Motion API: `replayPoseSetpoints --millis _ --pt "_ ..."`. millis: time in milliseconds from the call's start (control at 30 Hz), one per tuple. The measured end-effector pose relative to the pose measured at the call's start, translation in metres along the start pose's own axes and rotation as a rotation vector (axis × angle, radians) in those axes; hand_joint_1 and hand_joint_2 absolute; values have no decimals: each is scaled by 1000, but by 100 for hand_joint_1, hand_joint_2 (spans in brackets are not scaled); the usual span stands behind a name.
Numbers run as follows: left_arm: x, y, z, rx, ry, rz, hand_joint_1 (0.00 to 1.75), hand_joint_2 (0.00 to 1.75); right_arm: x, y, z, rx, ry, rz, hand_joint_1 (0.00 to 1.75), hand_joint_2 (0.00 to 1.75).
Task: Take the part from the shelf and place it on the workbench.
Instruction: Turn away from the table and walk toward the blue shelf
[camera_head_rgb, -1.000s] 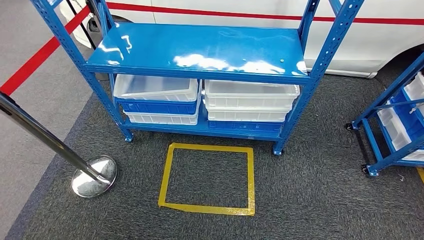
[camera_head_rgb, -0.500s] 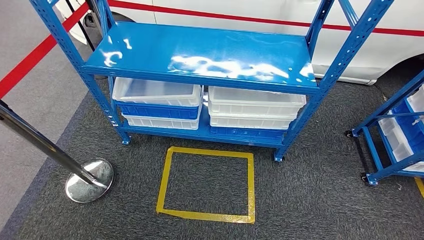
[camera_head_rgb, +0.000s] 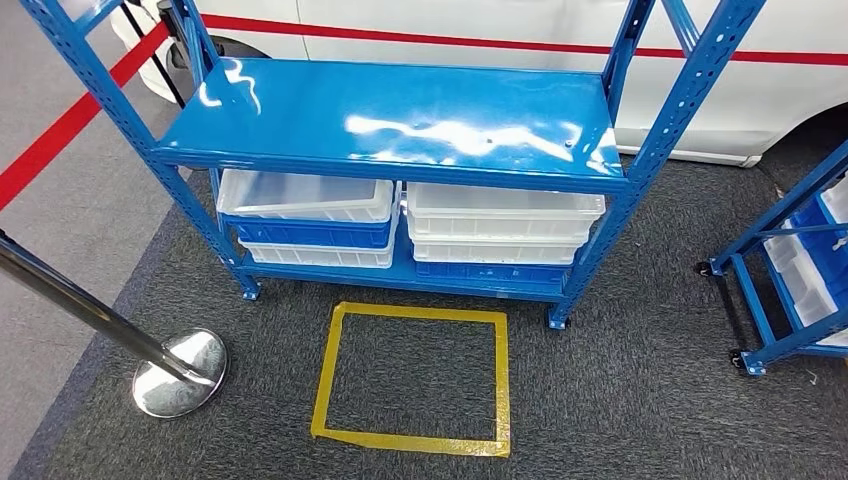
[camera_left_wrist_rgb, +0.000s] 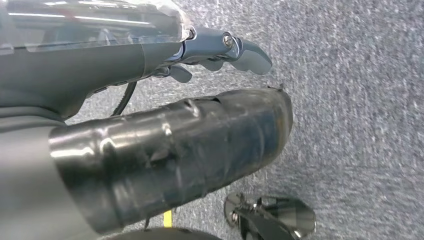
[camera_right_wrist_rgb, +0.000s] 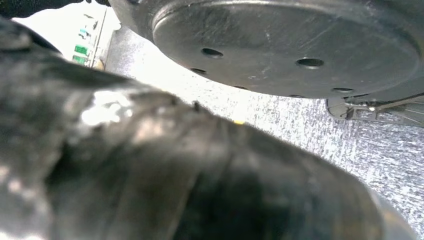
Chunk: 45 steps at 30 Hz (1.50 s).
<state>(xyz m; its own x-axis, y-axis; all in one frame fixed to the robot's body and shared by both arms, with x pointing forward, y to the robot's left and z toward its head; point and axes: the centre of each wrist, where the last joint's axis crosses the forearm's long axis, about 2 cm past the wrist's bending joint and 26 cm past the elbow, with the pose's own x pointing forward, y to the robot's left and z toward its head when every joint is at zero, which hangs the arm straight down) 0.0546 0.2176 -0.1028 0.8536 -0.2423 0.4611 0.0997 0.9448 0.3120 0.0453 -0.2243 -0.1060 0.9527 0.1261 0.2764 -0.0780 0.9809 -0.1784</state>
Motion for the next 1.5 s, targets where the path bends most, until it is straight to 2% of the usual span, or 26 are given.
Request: replayPoseSetpoints --millis 200,333,533,867,1233,1333,1367,1433,1467,1500 --pt "1 0 0 23 1 -17 0 175 1 1 0 -7 22 -2 0 0" --pt "1 0 0 17 -10 -25 0 175 2 1 0 -17 31 2 0 175" --pt "2 1 -1 2 -21 -30 0 175 -3 2 1 7 39 0 0 175" --pt "6 19 -11 10 4 30 0 175 -27 -8 2 26 84 -44 0 175" --pt "-39 26 3 -50 141 79 0 175 -7 -31 -7 7 19 -81 0 175" --pt "-46 27 5 -69 168 92 0 175 -3 -38 -9 6 -1 -89 0 44" --pt "-48 28 6 -74 175 96 0 131 -3 -39 -9 7 -4 -91 0 0" --pt "-48 31 5 -82 182 105 0 44 -6 -42 -9 12 0 -94 0 0" --pt "-47 33 3 -83 180 110 0 0 -10 -42 -9 17 7 -96 0 44" --pt "-45 35 2 -84 176 116 0 0 -15 -43 -8 23 17 -98 0 87"
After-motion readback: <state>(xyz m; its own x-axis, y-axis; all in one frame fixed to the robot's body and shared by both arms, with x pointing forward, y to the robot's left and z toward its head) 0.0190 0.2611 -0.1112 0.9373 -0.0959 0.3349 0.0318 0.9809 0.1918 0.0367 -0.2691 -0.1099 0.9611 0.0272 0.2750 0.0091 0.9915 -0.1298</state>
